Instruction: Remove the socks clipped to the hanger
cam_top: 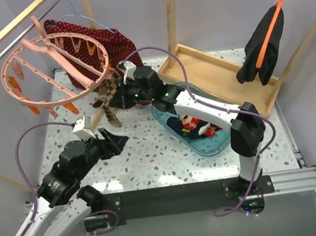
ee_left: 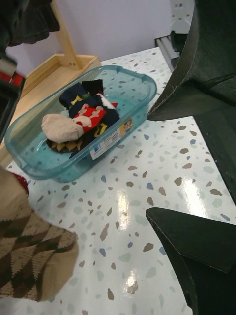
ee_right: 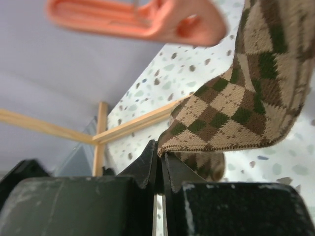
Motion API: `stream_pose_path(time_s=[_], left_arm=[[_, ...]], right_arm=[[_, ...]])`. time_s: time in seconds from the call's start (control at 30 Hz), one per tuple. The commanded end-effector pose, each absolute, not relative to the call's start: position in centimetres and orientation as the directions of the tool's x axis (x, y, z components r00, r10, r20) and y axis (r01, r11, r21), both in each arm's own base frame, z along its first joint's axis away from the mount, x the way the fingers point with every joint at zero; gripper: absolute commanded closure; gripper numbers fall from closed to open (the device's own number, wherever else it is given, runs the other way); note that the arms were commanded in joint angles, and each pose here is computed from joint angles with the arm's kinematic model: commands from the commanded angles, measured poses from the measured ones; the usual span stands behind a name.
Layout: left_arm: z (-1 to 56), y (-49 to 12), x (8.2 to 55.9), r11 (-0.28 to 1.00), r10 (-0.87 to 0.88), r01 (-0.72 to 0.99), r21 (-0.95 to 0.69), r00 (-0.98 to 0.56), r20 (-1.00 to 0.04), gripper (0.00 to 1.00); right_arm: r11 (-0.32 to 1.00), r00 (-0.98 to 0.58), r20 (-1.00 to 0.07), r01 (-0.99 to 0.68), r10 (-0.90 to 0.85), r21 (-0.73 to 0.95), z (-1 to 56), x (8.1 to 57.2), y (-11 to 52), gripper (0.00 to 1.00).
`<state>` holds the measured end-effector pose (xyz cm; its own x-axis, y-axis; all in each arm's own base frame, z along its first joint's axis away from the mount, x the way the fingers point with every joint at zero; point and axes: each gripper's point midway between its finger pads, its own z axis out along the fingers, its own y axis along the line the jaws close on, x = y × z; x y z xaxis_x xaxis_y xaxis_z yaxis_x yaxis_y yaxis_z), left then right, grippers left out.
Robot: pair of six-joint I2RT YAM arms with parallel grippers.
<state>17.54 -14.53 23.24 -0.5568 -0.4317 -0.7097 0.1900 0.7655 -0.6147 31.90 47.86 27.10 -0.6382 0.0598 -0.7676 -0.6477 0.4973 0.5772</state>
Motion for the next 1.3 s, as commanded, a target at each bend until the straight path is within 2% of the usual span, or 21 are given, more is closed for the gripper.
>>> stream_pose_path(time_s=[0.0, 0.6, 0.87, 1.07, 1.27], left_arm=[[23.2, -12.9, 19.2, 0.779, -0.516, 0.085, -0.621, -0.477, -0.712, 0.24], [26.8, -14.6, 17.6, 0.686, -0.526, 0.269, -0.676, -0.458, -0.716, 0.23], [28.3, -13.5, 17.1, 0.764, -0.424, 0.289, -0.577, -0.448, -0.787, 0.23], [28.3, -13.5, 18.0, 0.776, -0.426, 0.289, -0.561, -0.417, -0.803, 0.20], [26.9, -13.1, 19.8, 0.825, -0.410, 0.209, -0.525, -0.417, -0.811, 0.20]], right_arm=[[0.422, -0.685, -0.727, -0.646, 0.046, 0.636, 29.7, 28.6, 47.7, 1.00], [0.335, -0.699, -0.713, -0.660, 0.053, 0.672, 35.0, 22.1, 46.5, 1.00], [0.329, -0.722, -0.690, -0.640, 0.051, 0.695, 35.4, 21.0, 46.4, 1.00], [0.304, -0.748, -0.661, -0.616, 0.065, 0.727, 35.9, 20.6, 47.0, 1.00], [0.275, -0.764, -0.642, -0.605, 0.066, 0.748, 36.5, 19.9, 47.3, 1.00]])
